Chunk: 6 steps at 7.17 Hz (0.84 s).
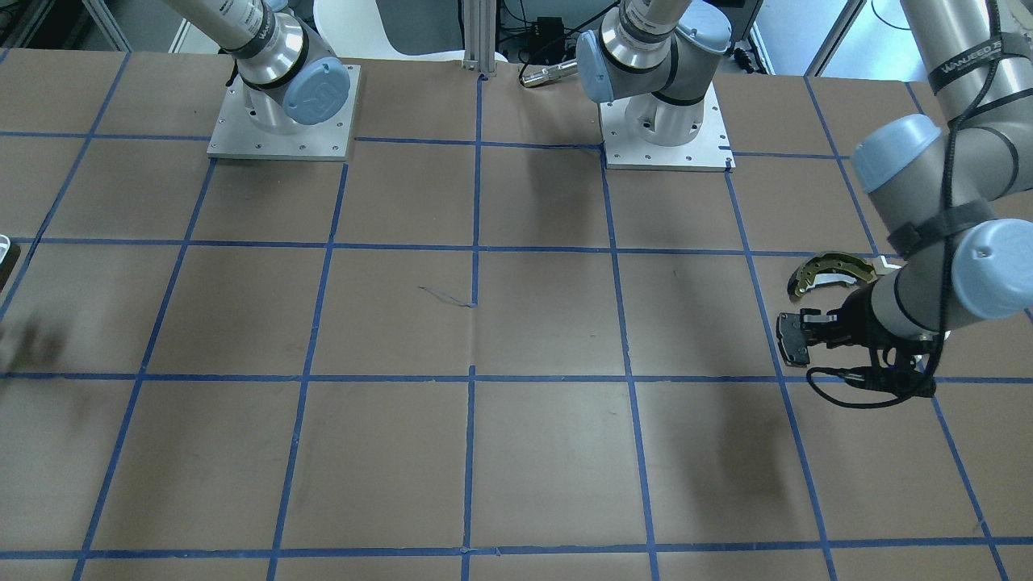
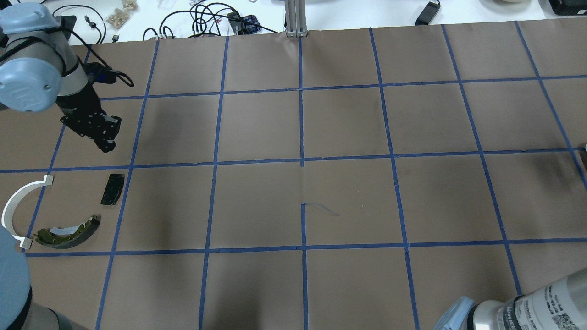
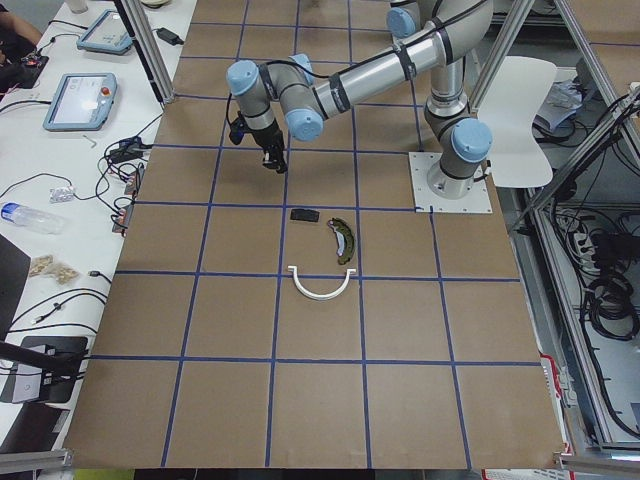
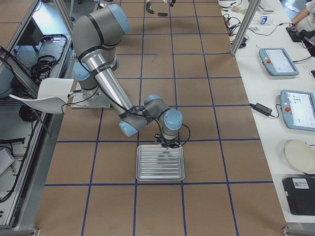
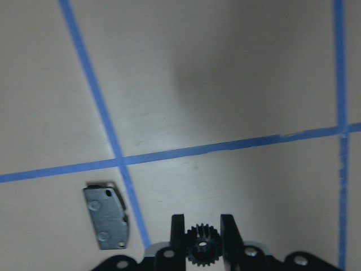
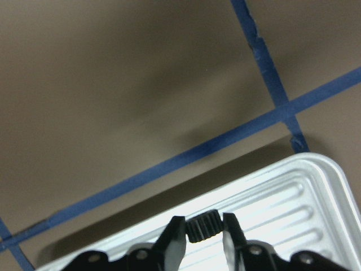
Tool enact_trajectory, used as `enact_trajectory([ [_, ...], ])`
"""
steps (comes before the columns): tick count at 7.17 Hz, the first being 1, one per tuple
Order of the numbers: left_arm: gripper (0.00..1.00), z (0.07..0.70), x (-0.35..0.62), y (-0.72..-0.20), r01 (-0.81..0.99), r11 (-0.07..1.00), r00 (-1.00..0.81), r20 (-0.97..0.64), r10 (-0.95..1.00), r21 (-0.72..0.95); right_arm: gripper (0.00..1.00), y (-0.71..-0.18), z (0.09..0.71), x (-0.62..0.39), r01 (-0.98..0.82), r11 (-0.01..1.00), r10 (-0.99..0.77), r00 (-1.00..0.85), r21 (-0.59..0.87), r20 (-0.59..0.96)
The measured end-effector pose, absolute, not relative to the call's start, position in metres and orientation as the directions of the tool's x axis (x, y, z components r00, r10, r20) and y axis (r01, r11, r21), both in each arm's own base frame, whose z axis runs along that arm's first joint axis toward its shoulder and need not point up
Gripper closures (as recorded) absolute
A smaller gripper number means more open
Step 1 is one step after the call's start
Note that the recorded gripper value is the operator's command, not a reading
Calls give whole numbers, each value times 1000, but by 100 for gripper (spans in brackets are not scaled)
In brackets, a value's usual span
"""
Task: Place bearing gear from tray to pile
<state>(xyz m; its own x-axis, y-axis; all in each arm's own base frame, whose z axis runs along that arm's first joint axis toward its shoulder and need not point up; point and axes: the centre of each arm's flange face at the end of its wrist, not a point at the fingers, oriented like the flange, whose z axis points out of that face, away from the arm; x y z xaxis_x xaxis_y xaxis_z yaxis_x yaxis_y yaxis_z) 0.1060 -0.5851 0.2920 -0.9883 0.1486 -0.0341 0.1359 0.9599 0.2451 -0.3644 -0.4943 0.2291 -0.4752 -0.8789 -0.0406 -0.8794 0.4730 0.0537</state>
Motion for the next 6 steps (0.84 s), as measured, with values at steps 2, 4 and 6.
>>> enact_trajectory([
  [2, 100, 273, 163, -571, 131, 960, -990, -13, 138, 248, 91, -516, 259, -272, -786, 616, -786, -618, 39, -29],
  [4, 100, 245, 182, -559, 143, 968, -988, -26, 151, 209, 90, -539, 284, -132, -660, 751, -660, -751, 28, 6],
  [6, 100, 224, 188, -548, 136, 969, -989, -26, 145, 205, 91, -542, 284, 24, -506, 862, -507, -862, 18, 17],
])
